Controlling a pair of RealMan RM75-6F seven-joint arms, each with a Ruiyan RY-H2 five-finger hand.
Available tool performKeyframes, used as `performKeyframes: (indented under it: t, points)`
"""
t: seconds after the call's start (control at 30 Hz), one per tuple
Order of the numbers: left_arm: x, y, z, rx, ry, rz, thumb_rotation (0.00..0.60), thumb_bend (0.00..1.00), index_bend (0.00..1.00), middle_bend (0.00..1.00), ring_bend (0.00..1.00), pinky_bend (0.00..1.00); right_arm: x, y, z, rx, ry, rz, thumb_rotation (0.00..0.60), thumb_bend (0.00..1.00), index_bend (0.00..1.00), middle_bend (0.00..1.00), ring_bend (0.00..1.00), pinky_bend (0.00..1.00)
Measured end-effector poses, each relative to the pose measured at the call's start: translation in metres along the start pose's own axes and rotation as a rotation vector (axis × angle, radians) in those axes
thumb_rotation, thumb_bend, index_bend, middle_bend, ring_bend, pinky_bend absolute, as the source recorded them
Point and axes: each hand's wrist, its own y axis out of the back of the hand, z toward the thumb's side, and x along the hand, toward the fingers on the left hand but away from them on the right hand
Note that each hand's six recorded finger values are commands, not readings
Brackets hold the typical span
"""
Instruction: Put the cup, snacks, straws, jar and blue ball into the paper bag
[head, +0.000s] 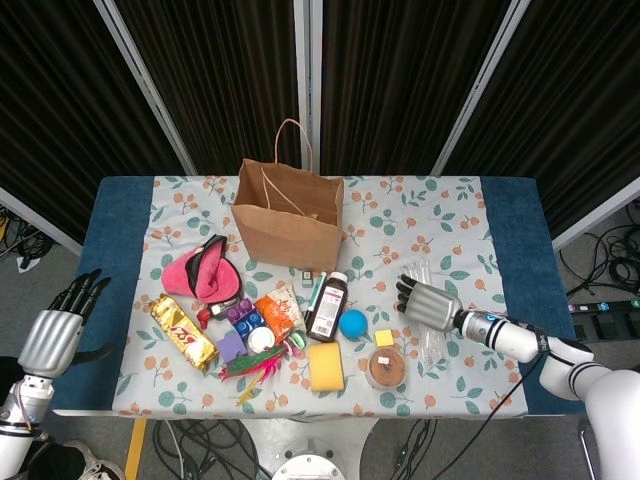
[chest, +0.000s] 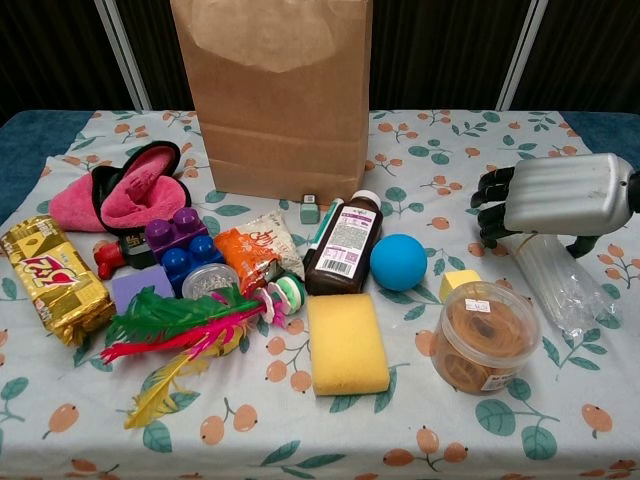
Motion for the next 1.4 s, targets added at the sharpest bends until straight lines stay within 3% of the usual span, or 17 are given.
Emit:
performKeyframes:
  t: [0.07,0.2,0.33,0.53,0.73,0.93,1.0,1.1,1.23,1.4]
  points:
    - [0.000,0.000,0.000,0.000,-0.001,0.002,0.600,0.11,0.09,0.11,0.06,0.22,-0.001,0.003,0.001,0.002,-0.003,-0.023,0.600,0.13,0.57,0.46,0.32,0.32]
    - [0.000,0.002,0.001,-0.001,-0.004,0.007,0.600,0.11,0.09,0.11,0.06,0.22,-0.001,0.011,0.002,-0.003,-0.013,-0.078,0.600,0.17,0.64,0.51,0.37,0.38]
    - [0.000,0.004,0.003,-0.010,-0.010,0.011,0.600,0.11,0.09,0.11,0.06,0.22,0.004,0.023,-0.007,-0.024,-0.044,-0.142,0.600,0.17,0.65,0.52,0.38,0.39]
    - [0.001,0.006,0.010,-0.020,-0.031,0.013,0.600,0.11,0.09,0.11,0.06,0.22,0.018,0.066,-0.038,-0.108,-0.157,-0.291,0.600,0.17,0.65,0.52,0.38,0.39]
    - [0.000,0.007,0.015,-0.032,-0.046,0.012,0.600,0.11,0.09,0.11,0.06,0.22,0.034,0.142,-0.084,-0.231,-0.309,-0.499,0.600,0.17,0.65,0.52,0.38,0.39]
    - [-0.005,0.008,0.015,-0.037,-0.051,0.013,0.600,0.11,0.09,0.11,0.06,0.22,0.039,0.242,-0.141,-0.366,-0.458,-0.759,0.600,0.17,0.65,0.52,0.38,0.39]
    - [-0.005,0.010,0.014,-0.037,-0.048,0.018,0.600,0.11,0.09,0.11,0.06,0.22,0.036,0.268,-0.154,-0.436,-0.492,-0.833,0.600,0.17,0.65,0.52,0.38,0.39]
    - [-0.005,0.012,0.012,-0.037,-0.043,0.022,0.600,0.11,0.09,0.11,0.06,0.22,0.023,0.290,-0.160,-0.583,-0.516,-0.914,0.600,0.18,0.65,0.52,0.38,0.39]
    - [-0.003,0.014,0.010,-0.039,-0.040,0.025,0.600,0.11,0.09,0.11,0.06,0.22,-0.002,0.297,-0.153,-0.867,-0.517,-0.979,0.600,0.18,0.65,0.52,0.38,0.39]
    - [-0.002,0.014,0.007,-0.038,-0.034,0.023,0.600,0.11,0.09,0.11,0.06,0.22,-0.032,0.292,-0.143,-1.293,-0.525,-1.031,0.600,0.18,0.65,0.52,0.38,0.39]
